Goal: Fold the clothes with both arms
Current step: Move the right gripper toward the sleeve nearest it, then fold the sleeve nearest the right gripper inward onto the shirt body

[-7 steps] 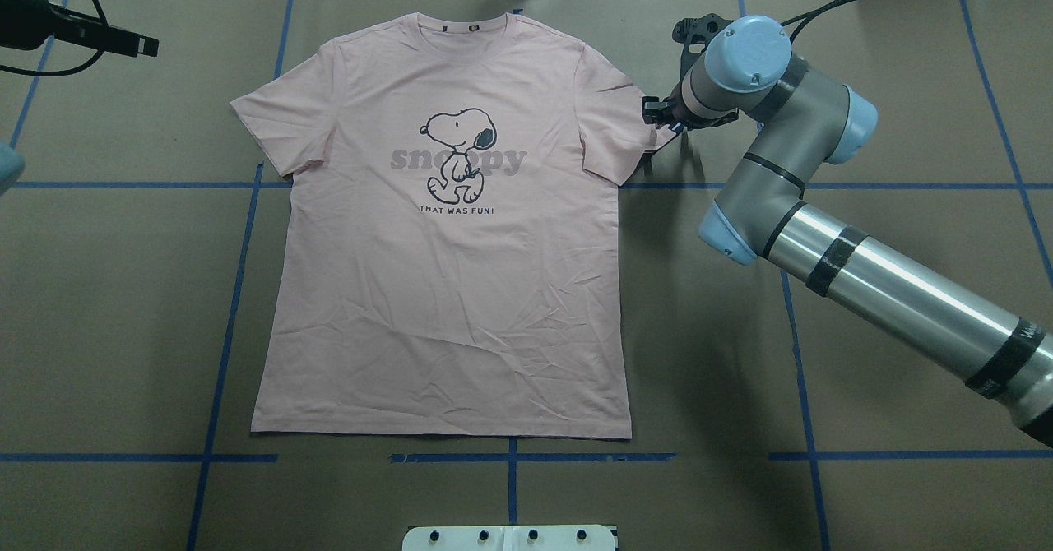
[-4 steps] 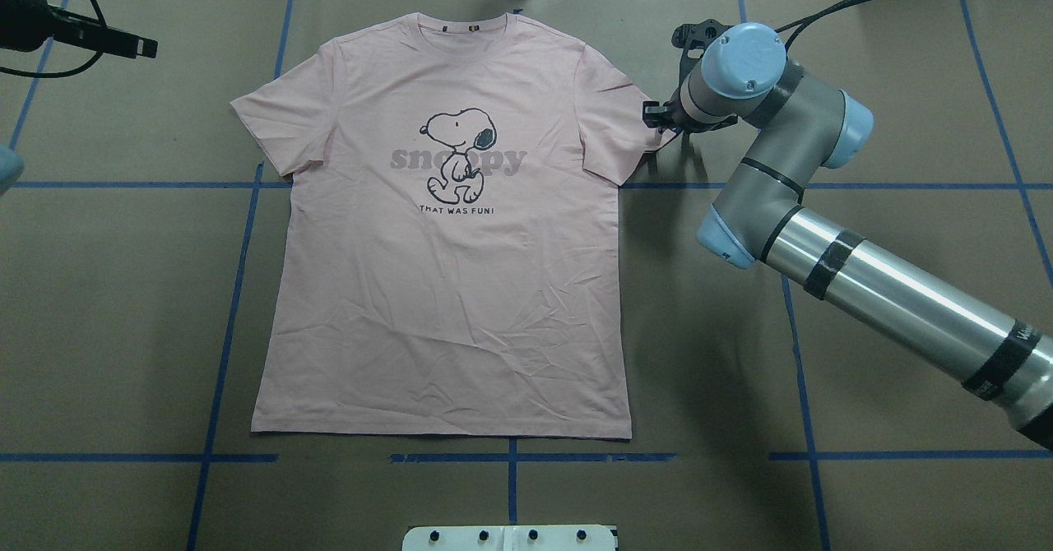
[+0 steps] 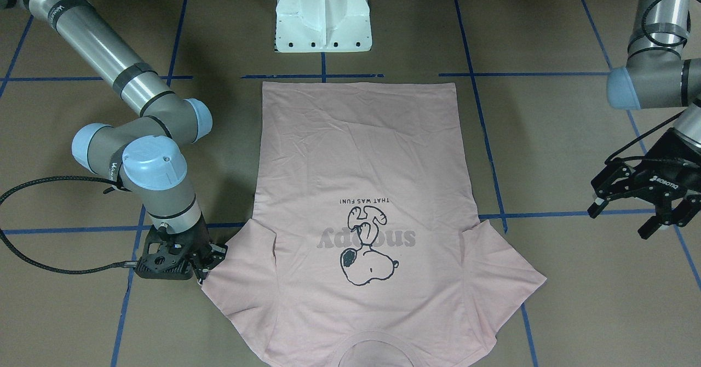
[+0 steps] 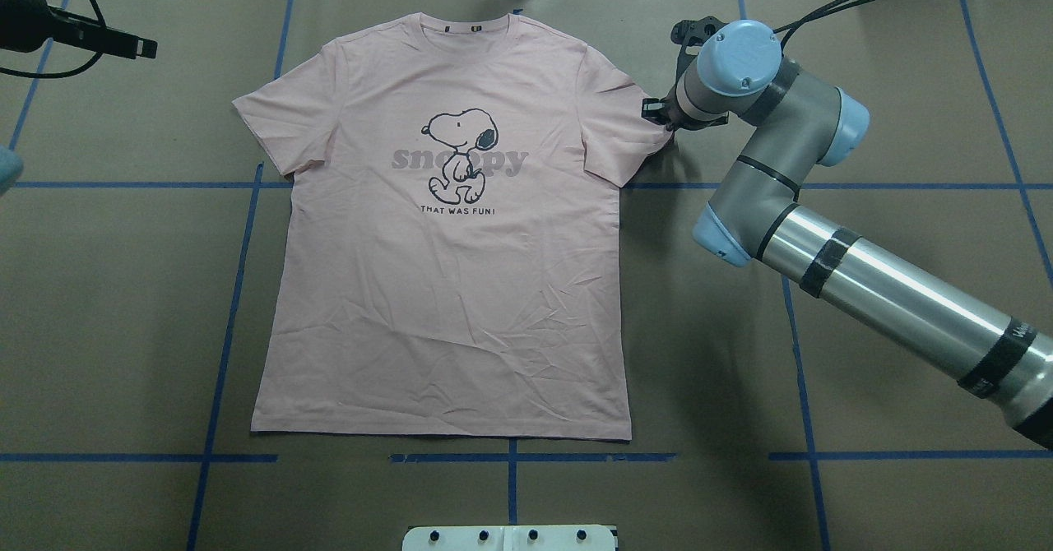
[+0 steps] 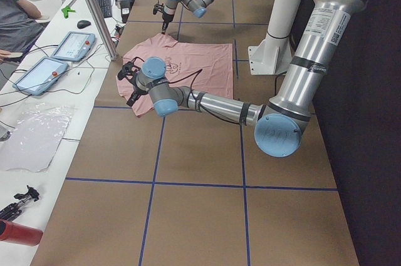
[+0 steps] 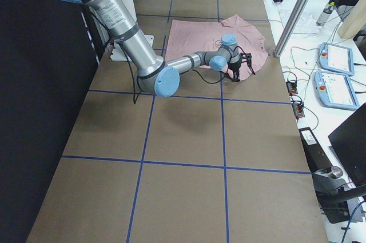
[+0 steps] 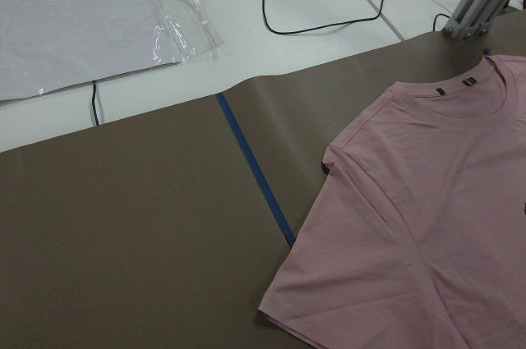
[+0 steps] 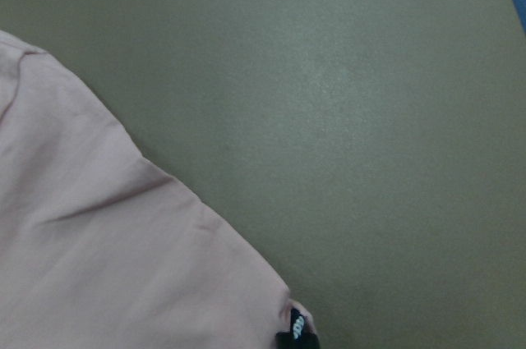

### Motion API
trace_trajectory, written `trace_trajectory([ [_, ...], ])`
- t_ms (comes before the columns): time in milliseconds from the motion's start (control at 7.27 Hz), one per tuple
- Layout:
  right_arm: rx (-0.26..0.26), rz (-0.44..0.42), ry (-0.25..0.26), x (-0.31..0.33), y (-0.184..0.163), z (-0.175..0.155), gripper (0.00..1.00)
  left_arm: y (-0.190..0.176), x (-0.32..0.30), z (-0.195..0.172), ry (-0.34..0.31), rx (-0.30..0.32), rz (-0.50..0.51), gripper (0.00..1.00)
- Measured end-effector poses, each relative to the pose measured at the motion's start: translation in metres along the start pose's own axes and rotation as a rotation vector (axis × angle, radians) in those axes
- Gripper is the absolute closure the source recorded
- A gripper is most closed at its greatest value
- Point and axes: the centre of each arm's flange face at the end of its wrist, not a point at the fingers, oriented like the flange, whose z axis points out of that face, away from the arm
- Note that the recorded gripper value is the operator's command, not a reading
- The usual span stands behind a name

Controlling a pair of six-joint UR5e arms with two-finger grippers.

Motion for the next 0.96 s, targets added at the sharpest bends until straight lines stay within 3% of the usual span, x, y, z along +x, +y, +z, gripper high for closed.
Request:
trace_trajectory([
  [413,-0.001,0.094,0.058,-0.080,-0.012,-0.037,1.00,0.000,0.000,0.000,0.000,0.000,0.000,0.01],
  [688,0.064,0.190,0.090,-0.146,0.013,-0.039,1.00,0.001,-0.001,0.001,-0.001,-0.002,-0.001,0.01],
  [963,0.103,0.223,0.113,-0.193,0.025,-0.033,1.00,0.002,-0.002,0.001,-0.003,-0.004,-0.005,0.01],
])
